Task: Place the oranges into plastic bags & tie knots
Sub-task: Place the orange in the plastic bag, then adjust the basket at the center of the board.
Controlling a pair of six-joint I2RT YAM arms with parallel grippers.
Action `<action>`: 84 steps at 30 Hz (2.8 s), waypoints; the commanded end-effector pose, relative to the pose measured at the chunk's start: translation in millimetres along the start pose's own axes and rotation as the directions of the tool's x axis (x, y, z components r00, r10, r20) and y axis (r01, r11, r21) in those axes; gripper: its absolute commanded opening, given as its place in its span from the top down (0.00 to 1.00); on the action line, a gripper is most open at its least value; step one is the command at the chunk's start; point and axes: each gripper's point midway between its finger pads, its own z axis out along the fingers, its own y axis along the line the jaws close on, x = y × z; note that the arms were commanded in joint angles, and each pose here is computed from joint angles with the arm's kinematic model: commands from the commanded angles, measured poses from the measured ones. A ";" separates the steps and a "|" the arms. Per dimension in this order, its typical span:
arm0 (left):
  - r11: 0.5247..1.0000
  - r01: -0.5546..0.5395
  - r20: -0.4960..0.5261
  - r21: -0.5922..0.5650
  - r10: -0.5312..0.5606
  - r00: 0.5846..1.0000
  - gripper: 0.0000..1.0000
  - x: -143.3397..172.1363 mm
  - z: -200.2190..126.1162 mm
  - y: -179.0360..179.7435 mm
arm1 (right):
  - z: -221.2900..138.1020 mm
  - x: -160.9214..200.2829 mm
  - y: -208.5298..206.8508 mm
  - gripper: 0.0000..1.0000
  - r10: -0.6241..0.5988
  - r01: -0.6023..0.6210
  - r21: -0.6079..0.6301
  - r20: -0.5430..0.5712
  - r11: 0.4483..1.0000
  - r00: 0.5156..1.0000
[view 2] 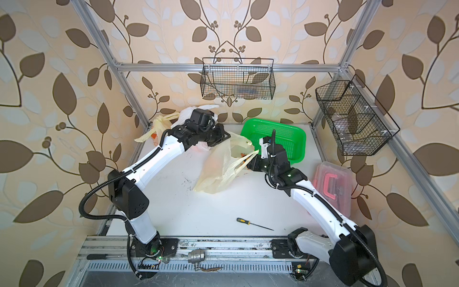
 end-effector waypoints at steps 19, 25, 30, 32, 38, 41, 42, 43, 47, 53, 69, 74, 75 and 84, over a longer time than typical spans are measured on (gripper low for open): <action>0.999 0.040 0.072 -0.001 -0.039 0.997 1.00 -13.8 -37.8 41.1 | 41.7 -6.3 52.9 0.03 -0.128 0.126 -0.096 -0.023 0.987 0.991; 0.998 0.045 0.087 -0.054 -0.040 0.995 1.00 -18.8 -36.1 62.2 | -25.1 -13.5 5.3 0.06 -0.285 0.276 0.157 0.044 0.948 0.957; 0.994 0.032 0.089 -0.104 -0.023 0.996 1.00 -20.4 -32.7 72.6 | -51.8 -31.2 -64.1 0.08 -0.215 0.174 0.386 0.065 0.906 0.974; 0.993 0.026 0.092 -0.115 -0.016 0.996 1.00 -20.5 -33.4 74.4 | -55.9 -42.4 -92.2 0.09 -0.157 0.106 0.467 0.072 0.878 0.985; 0.991 0.014 0.080 -0.136 -0.003 0.997 1.00 -16.5 -34.8 79.3 | -39.0 -77.7 -162.0 0.15 -0.014 0.006 0.653 0.007 0.757 1.000; 0.989 0.002 0.077 -0.147 0.009 0.997 1.00 -14.6 -39.3 79.8 | -18.5 -90.7 -189.7 0.18 0.021 0.030 0.714 -0.062 0.700 0.998; 0.988 0.002 0.082 -0.152 0.011 0.997 1.00 -15.3 -43.0 80.1 | -11.4 -94.9 -200.5 0.19 0.031 0.040 0.733 -0.083 0.679 0.996; 0.988 0.000 0.092 -0.151 0.014 0.996 1.00 -17.1 -47.5 78.9 | -3.6 -96.6 -212.0 0.19 0.041 0.055 0.751 -0.108 0.658 0.993; 0.990 0.017 0.121 -0.143 0.001 0.993 1.00 -25.0 -62.7 81.8 | 15.8 -103.8 -253.6 0.20 0.099 0.095 0.807 -0.187 0.583 0.977; 0.988 0.024 0.146 -0.155 -0.001 0.989 1.00 -33.0 -79.5 85.7 | 27.1 -70.4 -288.1 0.38 0.201 0.206 0.830 -0.353 0.517 0.914; 0.996 -0.044 0.086 -0.073 0.050 0.995 1.00 -21.9 -76.6 73.8 | 7.9 -65.2 -132.7 0.25 -0.069 0.169 0.564 -0.195 0.808 0.978; 0.996 -0.066 0.063 -0.054 0.069 0.996 1.00 -17.4 -73.9 72.6 | -8.7 -45.0 -47.8 0.14 -0.304 0.290 0.272 0.010 0.918 0.953; 0.996 -0.070 0.059 -0.047 0.072 0.996 1.00 -17.1 -73.0 71.7 | -13.3 -39.9 -31.9 0.10 -0.334 0.317 0.210 0.052 0.925 0.941; 0.997 -0.073 0.047 -0.025 0.075 0.996 1.00 -16.3 -69.4 69.2 | -26.1 -7.4 49.7 0.09 -0.375 0.383 -0.204 0.077 0.901 0.924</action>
